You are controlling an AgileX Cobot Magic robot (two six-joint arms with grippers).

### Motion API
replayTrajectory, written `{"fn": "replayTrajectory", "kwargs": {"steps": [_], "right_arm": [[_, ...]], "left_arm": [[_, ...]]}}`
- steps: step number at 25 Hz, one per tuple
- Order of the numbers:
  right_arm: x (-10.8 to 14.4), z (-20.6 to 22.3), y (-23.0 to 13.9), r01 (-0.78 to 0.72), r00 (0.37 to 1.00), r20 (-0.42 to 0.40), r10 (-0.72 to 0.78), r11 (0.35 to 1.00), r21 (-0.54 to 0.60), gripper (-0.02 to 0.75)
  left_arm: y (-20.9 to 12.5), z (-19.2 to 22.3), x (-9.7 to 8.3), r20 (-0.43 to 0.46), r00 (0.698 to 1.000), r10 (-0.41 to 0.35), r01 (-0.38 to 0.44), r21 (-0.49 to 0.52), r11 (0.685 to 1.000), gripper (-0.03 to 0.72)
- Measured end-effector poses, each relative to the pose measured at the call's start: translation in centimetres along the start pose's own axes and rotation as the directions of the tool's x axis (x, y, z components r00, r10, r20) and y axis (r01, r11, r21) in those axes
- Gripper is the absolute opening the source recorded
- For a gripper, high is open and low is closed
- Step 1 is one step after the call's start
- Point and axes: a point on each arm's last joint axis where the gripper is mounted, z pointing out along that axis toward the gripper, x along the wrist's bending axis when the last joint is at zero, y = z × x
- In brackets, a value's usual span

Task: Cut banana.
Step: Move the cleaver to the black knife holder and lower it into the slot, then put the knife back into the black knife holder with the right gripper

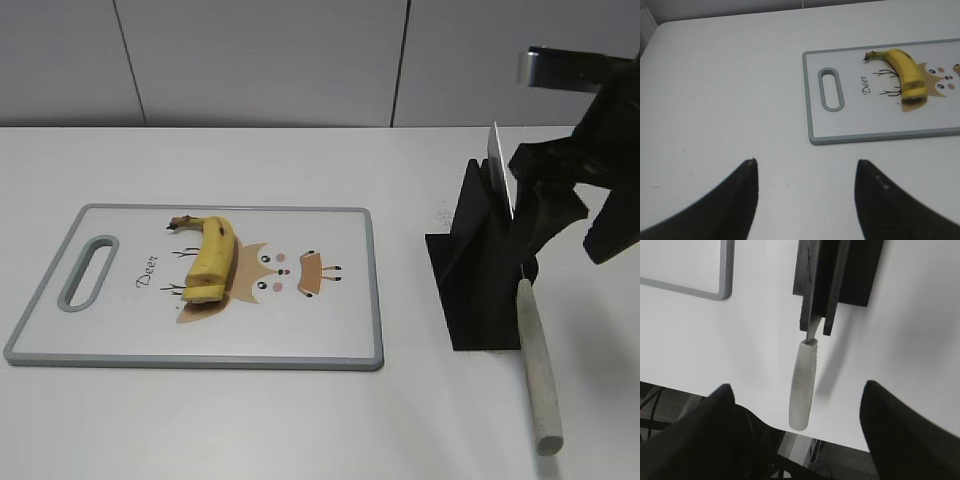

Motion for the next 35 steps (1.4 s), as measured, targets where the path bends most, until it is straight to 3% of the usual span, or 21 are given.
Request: {"fn": "replayTrajectory", "kwargs": {"steps": [7,14,26,35], "right_arm": [[-0.3,-4.3,-2.0,0.082,0.995,0.071,-0.072,0.984,-0.156,0.594],[-0.7,-7.6,-7.3,0.212,0.977,0.089,-0.195,0.935,-0.284,0.594],[-3.0,-6.9,-17.3,0.370,0.929,0.146,-0.340,0.832,-0.414,0.594],[-4.5,-5.3,-22.5,0.412,0.909,0.184,-0.374,0.743,-0.528,0.594]], "left_arm": [[0.0,0.0,0.0,0.000,1.000,0.000,0.000,0.000,1.000,0.585],[0.0,0.0,0.0,0.000,1.000,0.000,0.000,0.000,1.000,0.585],[0.0,0.0,0.0,0.000,1.000,0.000,0.000,0.000,1.000,0.585],[0.0,0.0,0.0,0.000,1.000,0.000,0.000,0.000,1.000,0.585]]}}
